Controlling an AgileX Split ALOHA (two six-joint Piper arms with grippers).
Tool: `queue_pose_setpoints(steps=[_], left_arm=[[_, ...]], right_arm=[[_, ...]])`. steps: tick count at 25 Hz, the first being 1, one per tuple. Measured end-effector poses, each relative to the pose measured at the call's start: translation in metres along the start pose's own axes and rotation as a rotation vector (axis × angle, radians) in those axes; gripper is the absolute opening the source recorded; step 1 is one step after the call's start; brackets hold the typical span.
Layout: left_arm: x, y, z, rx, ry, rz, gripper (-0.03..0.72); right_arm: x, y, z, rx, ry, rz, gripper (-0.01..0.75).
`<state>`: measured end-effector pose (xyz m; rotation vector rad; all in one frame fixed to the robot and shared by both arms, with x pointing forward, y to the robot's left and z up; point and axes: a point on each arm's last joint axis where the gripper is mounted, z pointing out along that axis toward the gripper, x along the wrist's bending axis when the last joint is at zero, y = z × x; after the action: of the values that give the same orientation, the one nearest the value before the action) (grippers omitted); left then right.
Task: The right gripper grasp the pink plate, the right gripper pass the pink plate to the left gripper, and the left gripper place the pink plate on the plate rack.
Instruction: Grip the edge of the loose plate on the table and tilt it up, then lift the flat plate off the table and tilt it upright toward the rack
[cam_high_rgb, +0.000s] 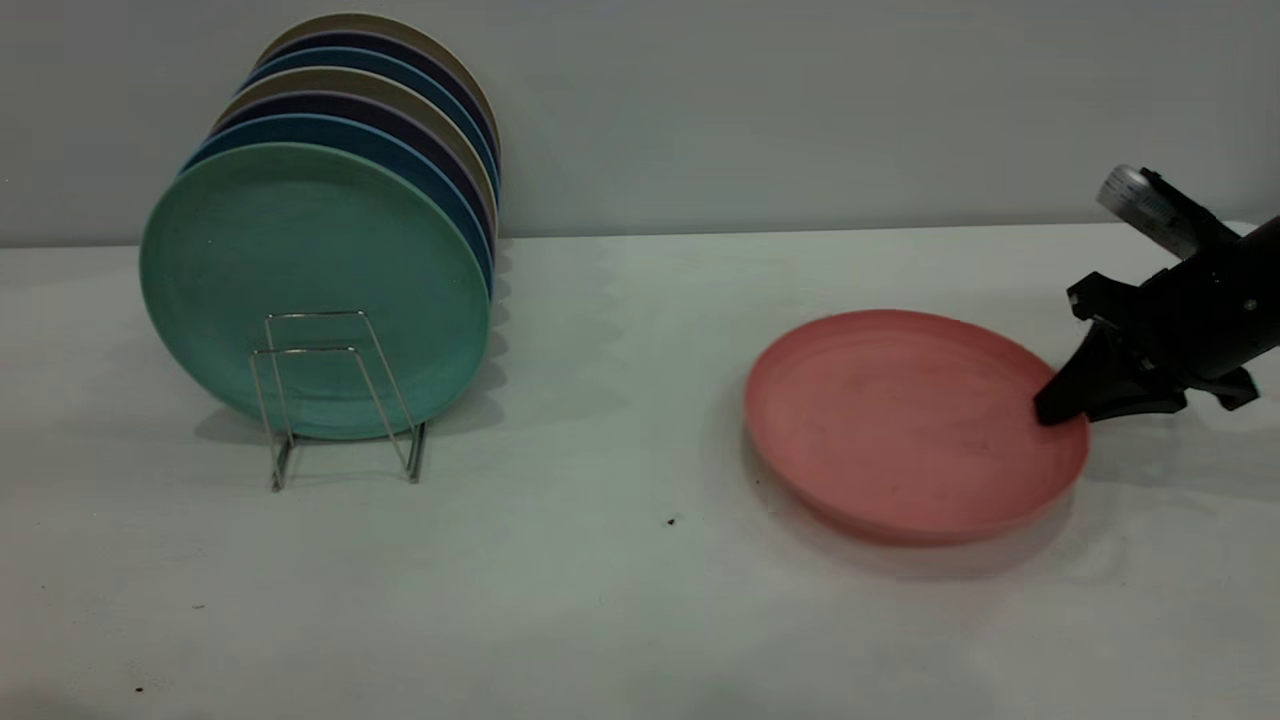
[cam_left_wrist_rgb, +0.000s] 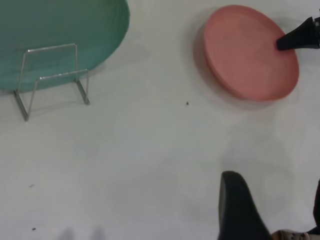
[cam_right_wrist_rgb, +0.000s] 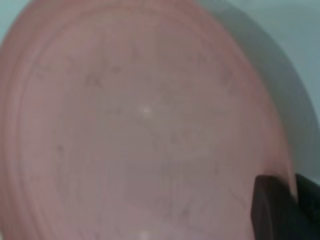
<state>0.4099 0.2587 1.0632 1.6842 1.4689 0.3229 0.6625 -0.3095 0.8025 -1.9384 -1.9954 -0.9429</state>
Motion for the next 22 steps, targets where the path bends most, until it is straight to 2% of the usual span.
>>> queue_pose_setpoints(steps=[9,14,22], left_arm=[[0.011,0.000,0.042,0.099,-0.076,-0.069,0.402],[0.021,-0.002,0.076,0.135,-0.127,-0.110,0.402],[0.039,-0.006,0.119,0.123,-0.129,-0.194,0.402]], right_arm=[[0.027,-0.001,0.000,0.011,0.244,-0.041,0.011],[0.047,0.002,0.006,0.000,0.295,-0.059,0.011],[0.098,0.006,0.008,0.015,0.346,-0.179,0.011]])
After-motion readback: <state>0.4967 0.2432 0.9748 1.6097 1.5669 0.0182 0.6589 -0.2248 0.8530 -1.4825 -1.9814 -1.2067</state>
